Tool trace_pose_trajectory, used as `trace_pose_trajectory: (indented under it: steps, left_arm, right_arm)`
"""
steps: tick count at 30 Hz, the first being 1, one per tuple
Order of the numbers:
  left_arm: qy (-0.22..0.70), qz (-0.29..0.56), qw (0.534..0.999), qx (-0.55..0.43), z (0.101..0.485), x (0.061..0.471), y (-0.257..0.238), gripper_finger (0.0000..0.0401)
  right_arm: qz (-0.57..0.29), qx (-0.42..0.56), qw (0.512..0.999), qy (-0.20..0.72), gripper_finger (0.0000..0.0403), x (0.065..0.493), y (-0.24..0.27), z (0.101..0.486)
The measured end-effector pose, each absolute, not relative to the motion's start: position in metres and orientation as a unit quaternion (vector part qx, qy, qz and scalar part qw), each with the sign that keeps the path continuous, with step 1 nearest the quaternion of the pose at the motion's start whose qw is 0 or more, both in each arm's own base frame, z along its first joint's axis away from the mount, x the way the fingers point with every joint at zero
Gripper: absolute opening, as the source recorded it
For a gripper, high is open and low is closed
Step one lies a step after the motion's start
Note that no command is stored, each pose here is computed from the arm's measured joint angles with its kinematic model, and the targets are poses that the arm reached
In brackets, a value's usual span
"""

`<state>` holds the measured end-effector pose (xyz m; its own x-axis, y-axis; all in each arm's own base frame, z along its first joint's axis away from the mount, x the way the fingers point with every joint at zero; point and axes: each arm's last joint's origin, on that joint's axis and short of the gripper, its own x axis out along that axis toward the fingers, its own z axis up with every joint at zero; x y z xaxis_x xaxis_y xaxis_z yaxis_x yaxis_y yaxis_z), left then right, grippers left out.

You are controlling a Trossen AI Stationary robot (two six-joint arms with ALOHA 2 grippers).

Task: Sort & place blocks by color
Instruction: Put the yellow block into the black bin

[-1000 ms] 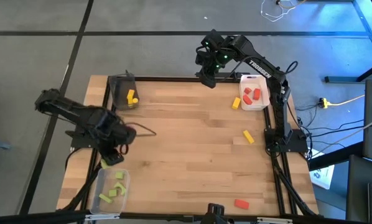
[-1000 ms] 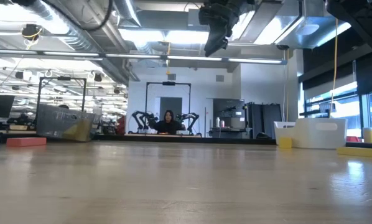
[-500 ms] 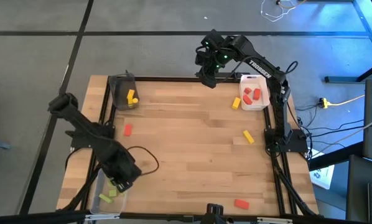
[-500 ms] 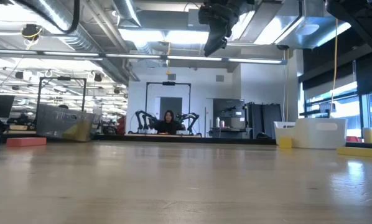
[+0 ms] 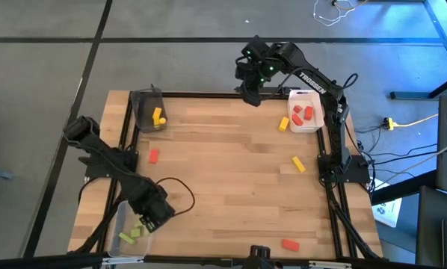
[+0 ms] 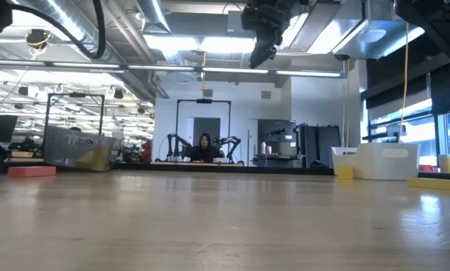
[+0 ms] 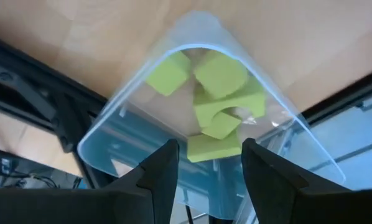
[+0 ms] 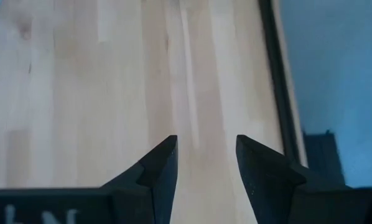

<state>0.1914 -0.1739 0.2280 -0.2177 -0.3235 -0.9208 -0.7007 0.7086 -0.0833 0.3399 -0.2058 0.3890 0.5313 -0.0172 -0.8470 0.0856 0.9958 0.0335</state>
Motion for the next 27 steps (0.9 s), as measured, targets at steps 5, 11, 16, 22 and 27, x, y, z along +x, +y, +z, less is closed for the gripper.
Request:
trace_pose_trajectory:
  steps: [5, 11, 16, 22, 27]
  left_arm:
    - [0.730, 0.230, 0.539, -0.352, 0.238, 0.186, -0.164, 0.0164]
    - [0.606, 0.294, 0.624, -0.396, 0.263, 0.181, -0.139, 0.0164]
    - [0.543, 0.349, 0.644, -0.411, 0.280, 0.172, -0.107, 0.0165]
    - [0.508, 0.454, 0.609, -0.406, 0.289, 0.161, -0.065, 0.0165]
    - [0.489, 0.505, 0.568, -0.428, 0.292, 0.160, -0.037, 0.0165]
  right_arm:
    - [-0.016, 0.069, 0.843, 0.534, 0.0163, 0.329, -0.200, 0.383]
    - [-0.044, 0.116, 0.830, 0.544, 0.0163, 0.322, -0.197, 0.387]
    - [-0.107, 0.116, 0.833, 0.531, 0.0163, 0.305, -0.189, 0.409]
    - [-0.157, 0.146, 0.837, 0.504, 0.0163, 0.282, -0.176, 0.432]
    - [-0.182, 0.182, 0.819, 0.512, 0.0163, 0.270, -0.169, 0.427]
